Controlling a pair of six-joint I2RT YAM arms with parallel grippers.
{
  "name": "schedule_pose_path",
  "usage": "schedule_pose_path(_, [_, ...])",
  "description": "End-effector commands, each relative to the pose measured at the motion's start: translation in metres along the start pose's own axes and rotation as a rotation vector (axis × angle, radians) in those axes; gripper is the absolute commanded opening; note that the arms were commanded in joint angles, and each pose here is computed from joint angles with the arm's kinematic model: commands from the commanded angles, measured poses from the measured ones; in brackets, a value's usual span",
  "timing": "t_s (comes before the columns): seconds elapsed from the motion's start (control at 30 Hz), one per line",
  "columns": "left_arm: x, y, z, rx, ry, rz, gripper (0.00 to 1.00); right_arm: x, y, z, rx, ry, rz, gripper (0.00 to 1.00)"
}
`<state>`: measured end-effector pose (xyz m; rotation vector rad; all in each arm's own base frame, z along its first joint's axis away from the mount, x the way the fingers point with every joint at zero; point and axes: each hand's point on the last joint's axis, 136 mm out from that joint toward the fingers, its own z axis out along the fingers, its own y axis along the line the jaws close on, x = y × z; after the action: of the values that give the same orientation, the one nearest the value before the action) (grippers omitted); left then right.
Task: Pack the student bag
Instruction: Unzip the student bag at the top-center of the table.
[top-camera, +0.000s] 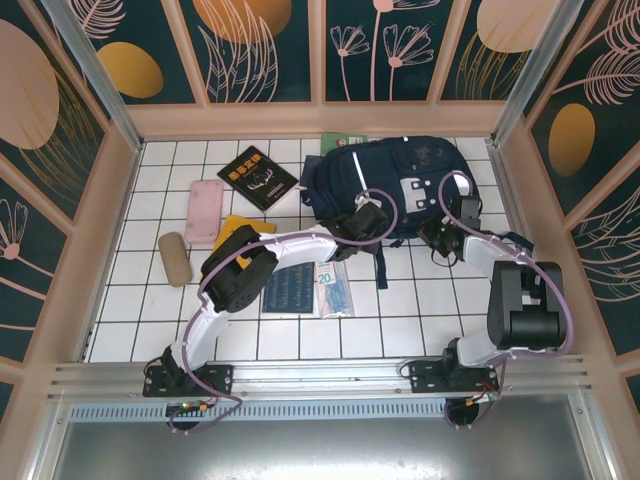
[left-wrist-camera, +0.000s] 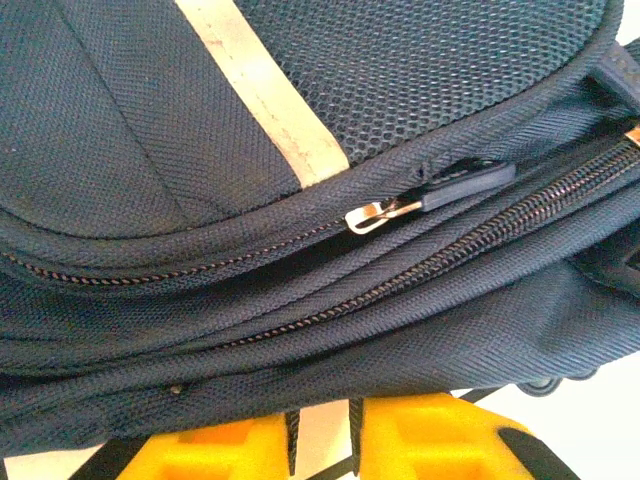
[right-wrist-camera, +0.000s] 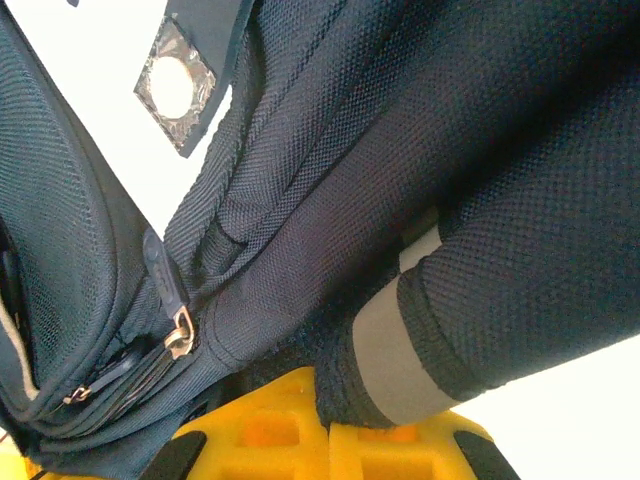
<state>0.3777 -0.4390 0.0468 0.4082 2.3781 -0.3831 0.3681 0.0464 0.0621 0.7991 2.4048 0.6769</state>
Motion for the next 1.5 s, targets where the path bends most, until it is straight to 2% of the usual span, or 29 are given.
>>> schedule_pose_path(0.0, [-0.018,-0.003,-0.002,0.022,-0.025,0.011,0.24,-0.022,0.009,-0.001,-0.015,-0.063,-0.033,0.0])
schedule_pose_path(0.17, [-0.019,-0.027,-0.017,0.181,-0.036,0.008,0.25,-0.024,0.014,-0.002,-0.03,-0.064,-0.039,0.0])
schedule_pose_path(0.33, [-0.013,-0.052,-0.029,0.265,-0.08,0.096,0.24,-0.021,0.013,0.0,-0.031,-0.052,-0.03,0.0])
schedule_pose_path(0.53, [0.005,-0.062,-0.011,0.221,-0.034,0.183,0.24,-0.021,0.014,0.001,-0.035,-0.048,-0.026,0.0])
schedule_pose_path(1.03, [0.02,-0.058,0.024,0.157,0.025,0.235,0.29,-0.02,0.015,0.002,-0.04,-0.038,-0.022,0.0])
schedule_pose_path(1.3, [0.033,-0.054,0.046,0.112,0.071,0.248,0.39,-0.019,0.016,0.002,-0.044,-0.031,-0.024,0.0])
schedule_pose_path(1.47, [0.048,-0.045,0.061,0.062,0.12,0.272,0.35,-0.019,0.02,0.0,-0.053,-0.031,-0.026,0.0])
